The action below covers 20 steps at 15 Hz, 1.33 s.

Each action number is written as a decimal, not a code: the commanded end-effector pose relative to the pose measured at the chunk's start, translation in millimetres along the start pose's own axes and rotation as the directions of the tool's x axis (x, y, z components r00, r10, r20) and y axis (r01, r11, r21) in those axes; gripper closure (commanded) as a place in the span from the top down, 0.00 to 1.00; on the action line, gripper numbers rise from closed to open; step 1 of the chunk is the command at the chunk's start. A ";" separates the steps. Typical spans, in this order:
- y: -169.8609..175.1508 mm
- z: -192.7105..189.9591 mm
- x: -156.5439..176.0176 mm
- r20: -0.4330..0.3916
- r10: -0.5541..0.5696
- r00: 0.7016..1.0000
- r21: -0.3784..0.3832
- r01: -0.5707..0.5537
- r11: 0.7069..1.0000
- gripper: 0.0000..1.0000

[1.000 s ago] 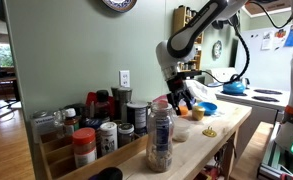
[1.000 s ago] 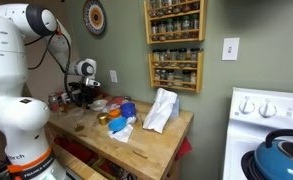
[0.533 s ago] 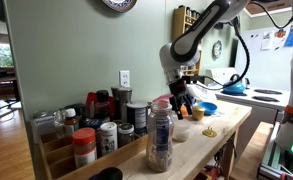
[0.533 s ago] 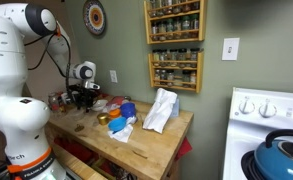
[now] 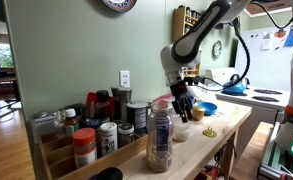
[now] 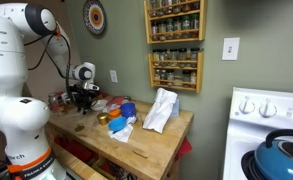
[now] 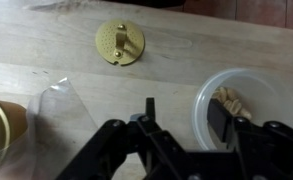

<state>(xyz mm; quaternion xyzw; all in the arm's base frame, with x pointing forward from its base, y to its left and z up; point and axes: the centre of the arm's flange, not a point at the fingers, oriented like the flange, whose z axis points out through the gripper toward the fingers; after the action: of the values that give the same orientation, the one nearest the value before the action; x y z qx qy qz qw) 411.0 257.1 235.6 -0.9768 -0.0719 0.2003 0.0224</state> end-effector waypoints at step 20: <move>38.1 0.1 7.1 -0.023 0.161 0.987 -0.050 -0.162 0.985 0.03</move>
<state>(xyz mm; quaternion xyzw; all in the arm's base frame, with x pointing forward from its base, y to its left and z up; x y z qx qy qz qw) 418.4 244.3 230.6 -0.9798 -0.0259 0.1983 0.0038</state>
